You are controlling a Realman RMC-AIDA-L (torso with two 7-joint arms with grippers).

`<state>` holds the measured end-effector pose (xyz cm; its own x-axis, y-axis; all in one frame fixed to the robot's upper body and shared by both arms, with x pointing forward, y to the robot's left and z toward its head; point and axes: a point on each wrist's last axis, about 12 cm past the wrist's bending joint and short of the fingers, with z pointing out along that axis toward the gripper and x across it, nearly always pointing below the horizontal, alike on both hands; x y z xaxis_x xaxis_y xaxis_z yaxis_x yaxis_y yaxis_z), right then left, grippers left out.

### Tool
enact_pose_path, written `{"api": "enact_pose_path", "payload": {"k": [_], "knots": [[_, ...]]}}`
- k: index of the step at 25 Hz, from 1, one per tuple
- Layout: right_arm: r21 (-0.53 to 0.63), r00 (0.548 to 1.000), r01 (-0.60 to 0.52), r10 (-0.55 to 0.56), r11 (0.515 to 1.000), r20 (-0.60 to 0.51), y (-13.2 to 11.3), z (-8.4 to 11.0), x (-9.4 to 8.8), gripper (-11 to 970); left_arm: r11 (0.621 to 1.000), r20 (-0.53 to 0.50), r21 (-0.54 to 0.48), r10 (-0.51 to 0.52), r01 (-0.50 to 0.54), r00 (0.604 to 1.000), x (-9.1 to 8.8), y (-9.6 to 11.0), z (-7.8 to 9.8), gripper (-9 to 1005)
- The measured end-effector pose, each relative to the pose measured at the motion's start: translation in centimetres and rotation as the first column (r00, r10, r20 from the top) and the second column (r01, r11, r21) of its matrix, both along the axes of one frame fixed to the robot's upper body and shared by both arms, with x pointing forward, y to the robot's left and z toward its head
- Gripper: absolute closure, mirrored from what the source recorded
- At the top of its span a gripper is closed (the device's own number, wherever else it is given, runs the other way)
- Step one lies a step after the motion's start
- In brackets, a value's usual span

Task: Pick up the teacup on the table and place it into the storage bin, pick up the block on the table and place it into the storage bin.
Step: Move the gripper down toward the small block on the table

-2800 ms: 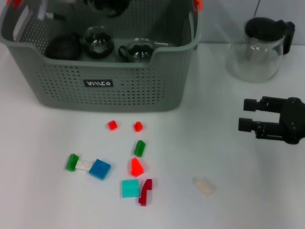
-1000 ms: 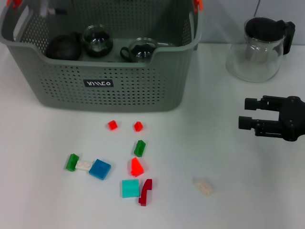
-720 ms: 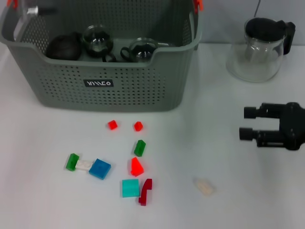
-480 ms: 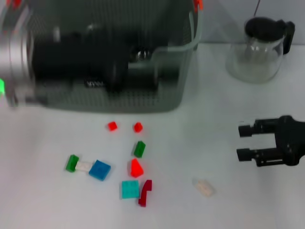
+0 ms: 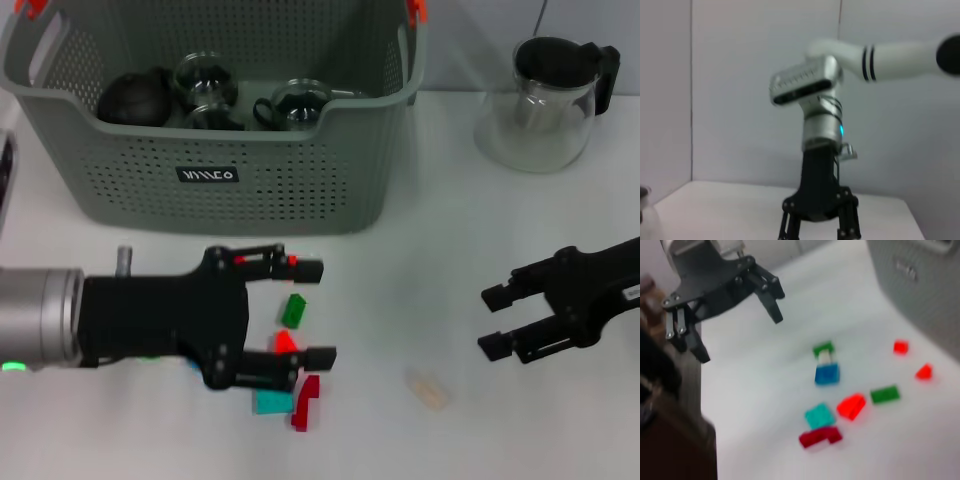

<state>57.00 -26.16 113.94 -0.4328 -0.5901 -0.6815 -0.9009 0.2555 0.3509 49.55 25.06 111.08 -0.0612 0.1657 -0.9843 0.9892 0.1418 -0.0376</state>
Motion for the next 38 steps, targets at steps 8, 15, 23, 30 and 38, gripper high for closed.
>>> {"api": "enact_pose_path", "payload": {"k": [8, 15, 23, 30, 38], "knots": [[-0.223, 0.977, -0.177, 0.199, 0.959, 0.080, 4.5, 0.3, 0.8, 291, 0.999, -0.025, 0.004, 0.034, -0.034, 0.999, -0.8, 0.7, -1.7, 192], [-0.336, 0.907, -0.317, 0.387, 0.887, 0.165, 7.8, -0.4, 0.9, 294, 0.995, -0.040, -0.017, 0.097, -0.097, 0.995, -0.9, 1.3, -2.4, 196], [-0.446, 0.795, -0.433, 0.565, 0.783, 0.221, 11.0, -1.7, 0.4, 299, 0.988, -0.066, -0.036, 0.149, -0.152, 0.987, -1.0, 1.7, -3.0, 196], [-0.502, 0.739, -0.475, 0.638, 0.723, 0.219, 12.2, -2.2, 0.0, 303, 0.976, -0.093, -0.049, 0.206, -0.211, 0.974, -0.9, 2.1, -3.6, 195], [-0.537, 0.705, -0.495, 0.677, 0.683, 0.211, 12.7, -2.3, -0.3, 307, 0.968, -0.112, -0.061, 0.236, -0.243, 0.965, -0.9, 2.3, -3.9, 195]]}}
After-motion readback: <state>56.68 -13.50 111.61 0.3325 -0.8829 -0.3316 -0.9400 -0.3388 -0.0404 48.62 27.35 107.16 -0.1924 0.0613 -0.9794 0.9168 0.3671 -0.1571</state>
